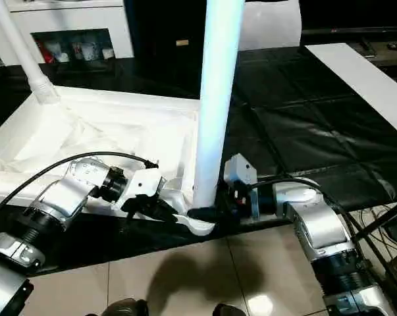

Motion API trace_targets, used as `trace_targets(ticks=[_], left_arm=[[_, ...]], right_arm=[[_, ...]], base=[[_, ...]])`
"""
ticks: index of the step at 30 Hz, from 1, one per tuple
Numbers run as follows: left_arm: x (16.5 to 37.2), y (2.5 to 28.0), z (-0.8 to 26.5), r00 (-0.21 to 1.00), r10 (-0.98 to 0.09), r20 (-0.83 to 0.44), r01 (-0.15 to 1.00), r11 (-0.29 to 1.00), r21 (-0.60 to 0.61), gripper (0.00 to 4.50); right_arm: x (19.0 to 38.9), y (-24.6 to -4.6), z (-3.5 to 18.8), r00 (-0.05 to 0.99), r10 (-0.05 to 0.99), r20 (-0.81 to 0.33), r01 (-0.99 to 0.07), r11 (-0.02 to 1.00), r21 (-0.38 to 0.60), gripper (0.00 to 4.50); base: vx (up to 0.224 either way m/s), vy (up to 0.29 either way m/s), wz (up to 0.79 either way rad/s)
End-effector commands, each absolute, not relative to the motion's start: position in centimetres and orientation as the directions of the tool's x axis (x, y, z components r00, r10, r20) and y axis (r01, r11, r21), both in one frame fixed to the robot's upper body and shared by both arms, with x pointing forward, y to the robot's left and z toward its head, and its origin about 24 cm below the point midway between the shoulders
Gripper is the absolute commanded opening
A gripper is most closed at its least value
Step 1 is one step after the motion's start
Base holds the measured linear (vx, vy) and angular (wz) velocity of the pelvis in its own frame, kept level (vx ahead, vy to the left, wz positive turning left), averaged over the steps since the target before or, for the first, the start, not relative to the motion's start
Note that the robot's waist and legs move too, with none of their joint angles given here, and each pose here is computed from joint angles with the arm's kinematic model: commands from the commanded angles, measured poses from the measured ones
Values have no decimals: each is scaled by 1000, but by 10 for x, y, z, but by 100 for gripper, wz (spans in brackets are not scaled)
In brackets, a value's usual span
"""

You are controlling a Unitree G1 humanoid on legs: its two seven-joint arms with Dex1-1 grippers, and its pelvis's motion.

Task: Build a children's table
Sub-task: Rotate leg to tighten

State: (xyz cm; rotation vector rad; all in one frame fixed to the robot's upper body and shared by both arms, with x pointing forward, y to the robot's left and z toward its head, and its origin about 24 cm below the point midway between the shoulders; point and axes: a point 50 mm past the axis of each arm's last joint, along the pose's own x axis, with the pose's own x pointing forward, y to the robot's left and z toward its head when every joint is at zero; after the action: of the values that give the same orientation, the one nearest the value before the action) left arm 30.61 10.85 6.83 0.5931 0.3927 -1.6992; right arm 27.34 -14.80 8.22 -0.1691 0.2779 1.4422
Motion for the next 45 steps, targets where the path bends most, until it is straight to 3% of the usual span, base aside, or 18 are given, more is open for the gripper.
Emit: trace_targets(ticks=[1, 5, 12, 15, 17, 19, 20, 24, 27, 32, 35, 36, 43, 45], left_arm=[[303, 105, 66, -198, -758, -621, 957, -286, 43, 0], [304, 106, 65, -198, -760, -619, 958, -283, 42, 0], [304, 108, 64, -190, -772, -606, 964, -264, 33, 0], [307, 105, 64, -138, -804, -578, 980, -197, 40, 0], [315, 99, 65, -16, -838, -546, 998, -51, 49, 0], [318, 96, 66, 26, -850, -527, 999, -1, 51, 0], [323, 89, 68, 116, -868, -482, 993, 111, 39, 0], [331, 70, 71, 293, -862, -414, 947, 321, 3, 0], [334, 61, 73, 356, -846, -396, 921, 389, -3, 0], [343, 43, 80, 511, -778, -366, 832, 555, -19, 0], [350, 38, 89, 591, -732, -339, 778, 629, -2, 0], [351, 37, 90, 595, -728, -341, 776, 631, 6, 0], [348, 43, 90, 568, -739, -362, 807, 586, 70, 0], [345, 52, 87, 532, -760, -373, 835, 544, 83, 0]], right_arm=[[273, -147, 86, 51, 954, -297, -996, 70, 52, 237], [272, -147, 85, 29, 953, -301, -997, 50, 62, 205], [269, -144, 82, 2, 955, -297, -995, 30, 92, 196], [266, -139, 80, 19, 965, -261, -991, 53, 125, 195], [264, -129, 78, 95, 974, -204, -980, 127, 152, 195], [265, -125, 77, 140, 971, -196, -971, 173, 163, 195], [268, -116, 72, 258, 946, -198, -941, 292, 169, 195], [282, -98, 61, 494, 844, -210, -813, 534, 234, 195], [288, -88, 61, 564, 798, -213, -761, 602, 242, 195], [304, -72, 61, 699, 671, -248, -583, 735, 346, 195], [310, -63, 63, 728, 643, -238, -546, 754, 364, 195], [311, -62, 63, 735, 636, -236, -540, 759, 363, 230], [313, -67, 64, 758, 613, -223, -525, 776, 350, 290], [312, -77, 69, 757, 626, -185, -566, 771, 294, 298]], base=[[0, 0, 0], [0, 0, 0], [0, 0, 0], [0, 0, 0], [0, 0, 0], [0, 0, 0], [0, 0, 0], [0, 0, 0], [0, 0, 0], [0, 0, 0], [0, 0, 0], [0, 0, 0], [0, 0, 0], [0, 0, 0]])
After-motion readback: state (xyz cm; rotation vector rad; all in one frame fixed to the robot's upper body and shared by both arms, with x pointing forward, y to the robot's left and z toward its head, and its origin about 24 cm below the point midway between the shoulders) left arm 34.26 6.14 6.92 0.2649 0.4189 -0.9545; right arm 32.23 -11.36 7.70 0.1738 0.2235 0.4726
